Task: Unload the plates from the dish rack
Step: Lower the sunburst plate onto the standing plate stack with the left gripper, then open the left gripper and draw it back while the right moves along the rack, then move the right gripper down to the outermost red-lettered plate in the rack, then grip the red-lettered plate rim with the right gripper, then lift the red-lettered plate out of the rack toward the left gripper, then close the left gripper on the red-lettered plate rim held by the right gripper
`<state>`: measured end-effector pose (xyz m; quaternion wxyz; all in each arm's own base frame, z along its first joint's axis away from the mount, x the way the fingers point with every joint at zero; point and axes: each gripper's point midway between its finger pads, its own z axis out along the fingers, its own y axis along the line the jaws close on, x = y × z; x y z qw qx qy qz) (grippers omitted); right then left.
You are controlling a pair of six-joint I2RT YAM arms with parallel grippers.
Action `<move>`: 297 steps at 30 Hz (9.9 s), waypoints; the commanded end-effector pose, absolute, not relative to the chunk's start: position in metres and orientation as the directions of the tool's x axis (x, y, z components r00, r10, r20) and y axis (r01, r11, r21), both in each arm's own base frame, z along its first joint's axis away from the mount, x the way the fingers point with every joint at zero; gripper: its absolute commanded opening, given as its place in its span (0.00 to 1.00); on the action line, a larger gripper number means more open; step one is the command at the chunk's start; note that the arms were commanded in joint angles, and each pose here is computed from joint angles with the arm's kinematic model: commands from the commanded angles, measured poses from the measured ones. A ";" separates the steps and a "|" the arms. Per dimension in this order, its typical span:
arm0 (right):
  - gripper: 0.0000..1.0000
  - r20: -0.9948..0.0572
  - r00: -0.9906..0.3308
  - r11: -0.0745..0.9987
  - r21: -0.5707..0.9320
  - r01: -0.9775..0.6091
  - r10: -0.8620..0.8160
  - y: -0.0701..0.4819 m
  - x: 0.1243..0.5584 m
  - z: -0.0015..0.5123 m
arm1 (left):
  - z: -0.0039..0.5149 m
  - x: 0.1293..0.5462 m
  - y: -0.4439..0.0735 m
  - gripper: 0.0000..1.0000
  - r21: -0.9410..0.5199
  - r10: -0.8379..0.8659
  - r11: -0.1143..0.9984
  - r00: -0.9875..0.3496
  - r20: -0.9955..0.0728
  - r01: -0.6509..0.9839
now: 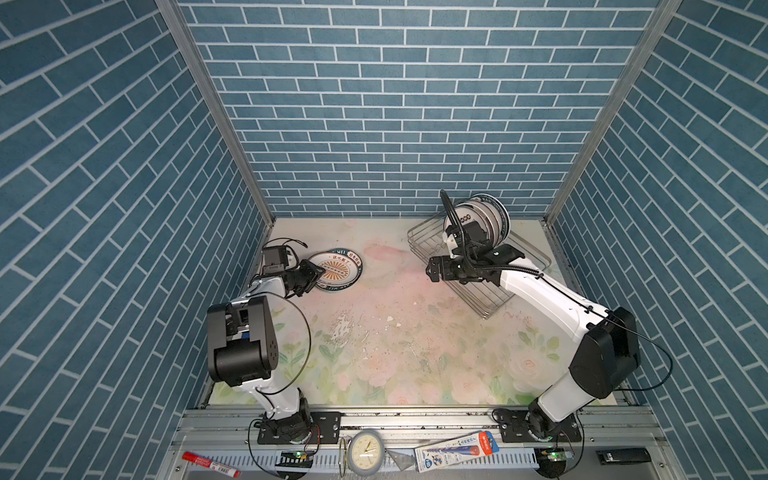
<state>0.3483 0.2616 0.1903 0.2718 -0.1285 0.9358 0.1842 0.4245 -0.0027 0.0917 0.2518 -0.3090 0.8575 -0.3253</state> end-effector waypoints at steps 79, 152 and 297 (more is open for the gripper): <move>0.99 -0.636 -0.754 0.943 0.122 -0.309 -0.165 0.181 0.352 0.227 | 0.104 0.380 -0.001 0.85 -0.394 -0.485 0.852 -0.806 -0.341 -0.346; 0.64 -0.687 -0.699 0.967 -0.021 -0.255 -0.199 0.119 0.508 0.188 | 0.146 0.342 -0.051 0.99 -0.453 -0.417 0.872 -0.768 -0.486 -0.186; 0.00 -0.236 -0.941 0.267 0.949 -0.169 0.241 0.396 0.309 0.204 | 0.165 0.312 -0.151 0.88 -0.789 -0.423 0.595 -0.774 -0.470 0.154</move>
